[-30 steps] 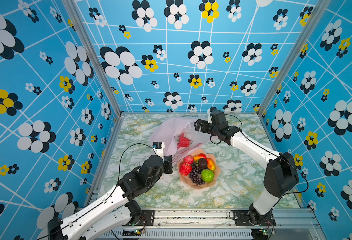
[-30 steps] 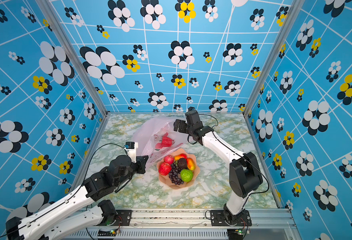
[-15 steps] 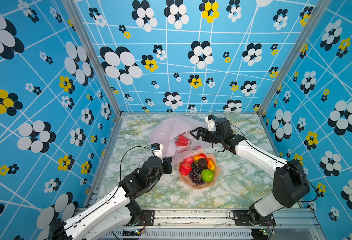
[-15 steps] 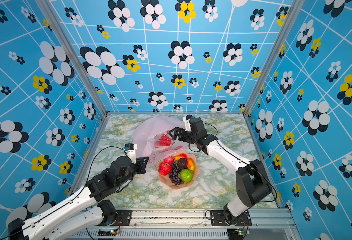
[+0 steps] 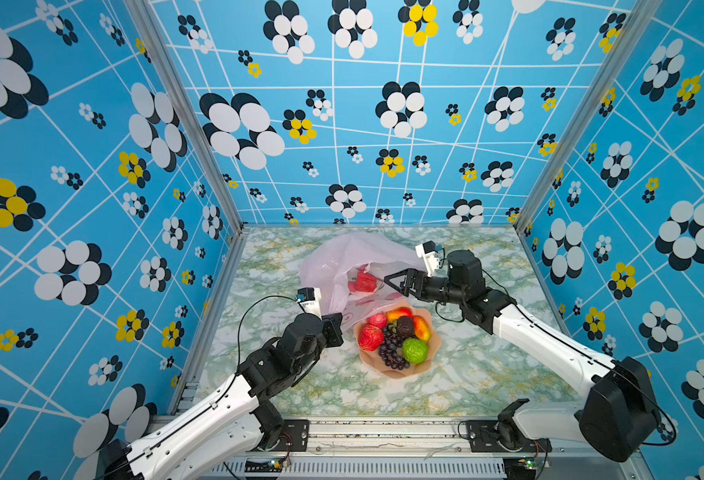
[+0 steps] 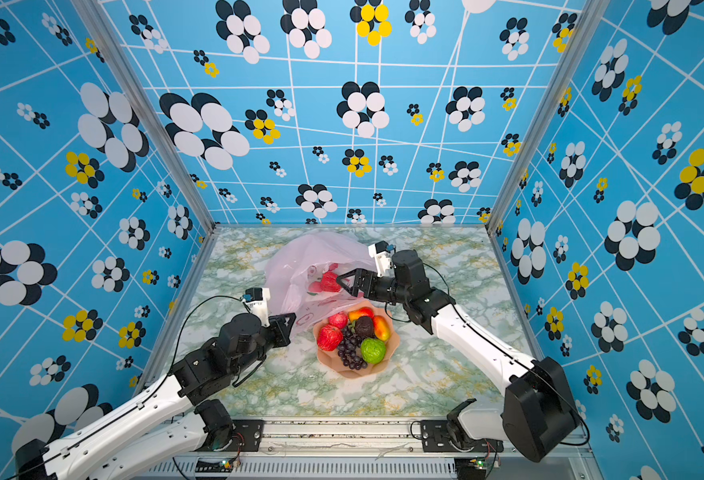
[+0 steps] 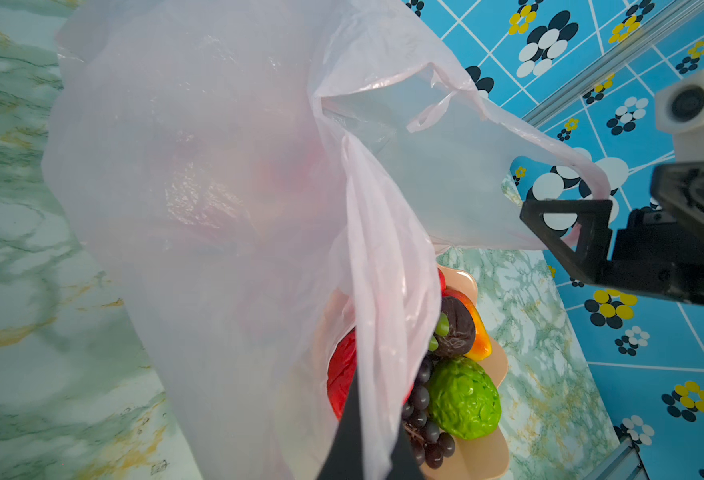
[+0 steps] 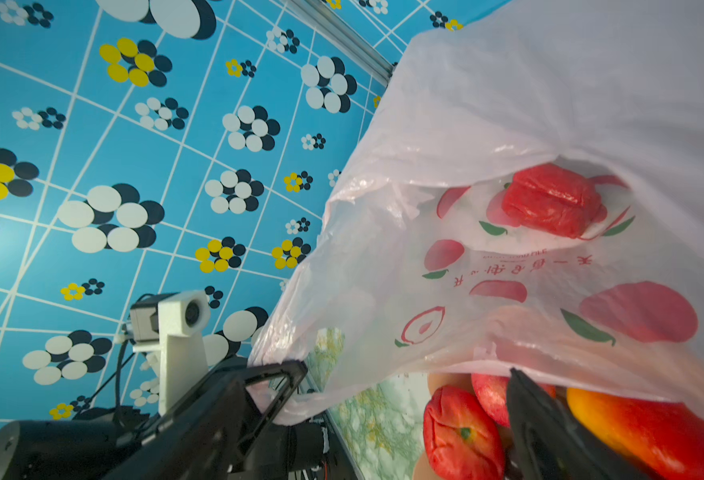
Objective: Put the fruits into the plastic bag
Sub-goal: 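Withdraw the right gripper from the bag back toward the fruit plate, then position the right gripper above the green bumpy fruit on the plate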
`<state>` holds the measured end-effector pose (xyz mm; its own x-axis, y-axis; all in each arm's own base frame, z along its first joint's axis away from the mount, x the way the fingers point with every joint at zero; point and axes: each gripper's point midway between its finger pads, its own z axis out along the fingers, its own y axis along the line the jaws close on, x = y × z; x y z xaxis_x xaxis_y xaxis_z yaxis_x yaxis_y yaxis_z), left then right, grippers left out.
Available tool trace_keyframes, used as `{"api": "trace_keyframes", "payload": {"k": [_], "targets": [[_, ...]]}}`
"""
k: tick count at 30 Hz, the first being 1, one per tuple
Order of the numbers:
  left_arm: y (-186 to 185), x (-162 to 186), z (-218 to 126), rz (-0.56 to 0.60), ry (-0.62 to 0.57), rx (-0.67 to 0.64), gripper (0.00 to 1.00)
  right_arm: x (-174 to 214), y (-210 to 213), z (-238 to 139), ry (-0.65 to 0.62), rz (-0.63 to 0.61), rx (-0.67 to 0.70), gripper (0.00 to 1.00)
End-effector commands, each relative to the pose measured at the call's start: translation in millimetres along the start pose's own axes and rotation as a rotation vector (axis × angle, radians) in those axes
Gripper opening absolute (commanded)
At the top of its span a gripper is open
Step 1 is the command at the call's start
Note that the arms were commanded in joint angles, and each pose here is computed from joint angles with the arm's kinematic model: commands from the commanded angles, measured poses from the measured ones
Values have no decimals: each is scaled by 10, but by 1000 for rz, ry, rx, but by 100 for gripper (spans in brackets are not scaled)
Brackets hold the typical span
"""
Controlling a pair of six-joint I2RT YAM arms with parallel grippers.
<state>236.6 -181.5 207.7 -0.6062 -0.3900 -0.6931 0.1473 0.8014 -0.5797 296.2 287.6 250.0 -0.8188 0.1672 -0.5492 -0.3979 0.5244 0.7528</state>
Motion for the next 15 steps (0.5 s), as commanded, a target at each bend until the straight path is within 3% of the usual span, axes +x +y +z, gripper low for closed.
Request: {"api": "trace_keyframes", "payload": {"k": [1,5,11,15], "targets": [[69,5,1,-33,-11,-17,0,346,38,-179,71,-86,110,99],[19,28,42,-47,7,-1,0,720,-147,-437,148,-159,307,99],[9,113,103,-79,40,6,0,970,-222,-850,129,-328,384,99],[13,160,131,-91,66,-1,0,1010,-376,-1107,148,-369,485,99]]}}
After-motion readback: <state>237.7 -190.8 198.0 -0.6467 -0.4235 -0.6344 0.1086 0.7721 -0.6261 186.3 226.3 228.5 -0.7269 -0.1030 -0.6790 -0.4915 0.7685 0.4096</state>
